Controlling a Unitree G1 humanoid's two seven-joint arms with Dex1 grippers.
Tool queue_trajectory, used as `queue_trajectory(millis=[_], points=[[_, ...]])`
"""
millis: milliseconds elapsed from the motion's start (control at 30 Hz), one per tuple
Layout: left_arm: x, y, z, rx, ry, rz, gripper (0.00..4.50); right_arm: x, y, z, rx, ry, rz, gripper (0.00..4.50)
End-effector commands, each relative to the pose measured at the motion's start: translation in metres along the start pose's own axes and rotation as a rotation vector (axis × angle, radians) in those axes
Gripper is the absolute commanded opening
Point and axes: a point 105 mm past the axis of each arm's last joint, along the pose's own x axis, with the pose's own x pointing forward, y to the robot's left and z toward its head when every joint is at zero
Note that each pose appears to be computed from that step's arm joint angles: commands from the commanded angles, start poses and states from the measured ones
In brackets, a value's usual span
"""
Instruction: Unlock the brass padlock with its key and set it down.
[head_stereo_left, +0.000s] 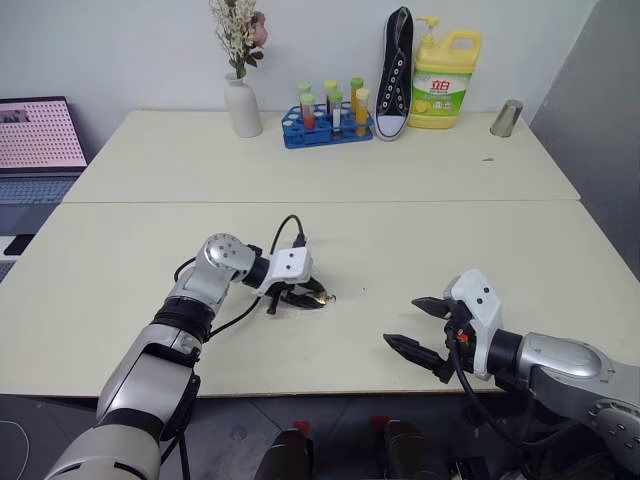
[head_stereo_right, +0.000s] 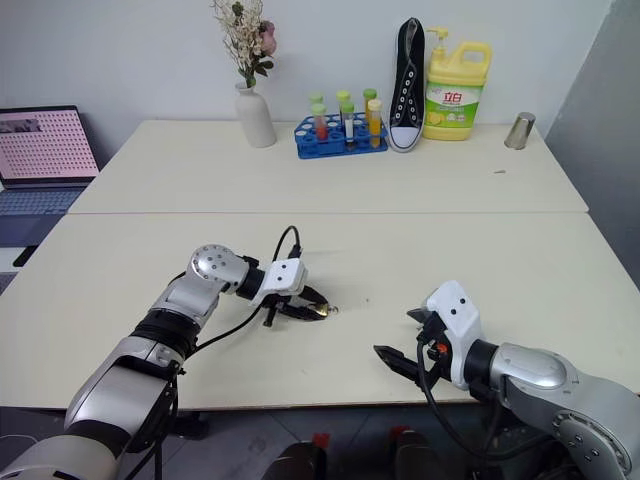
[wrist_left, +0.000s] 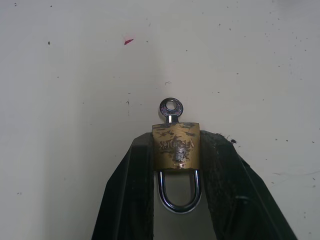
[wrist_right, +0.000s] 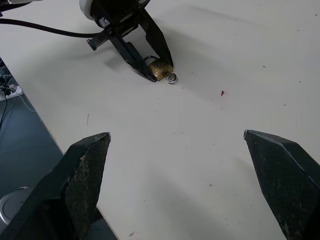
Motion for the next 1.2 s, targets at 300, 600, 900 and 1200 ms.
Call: queue_trajectory(millis=[300, 600, 900, 1200], points=[[-0.025, -0.003, 0.053, 0.309, -0.274, 0.344, 0.95, 0.004, -0.001, 0.023, -0.175, -0.141, 0.016, 4.5], [-0.034, -0.045, 0.067, 0.774, -0.298, 0.571, 0.95, 0.017, 0.009, 0.031, -0.085, -0.202, 0.217, 4.5], [-0.033, -0.058, 0.065, 0.873, -0.278, 0.63, 0.95, 0.045, 0.015, 0.037, -0.022, -0.172, 0.337, 4.5], [-0.029, -0.056, 0.062, 0.868, -0.26, 0.627, 0.95, 0.067, 0.013, 0.043, 0.006, -0.132, 0.343, 4.5]])
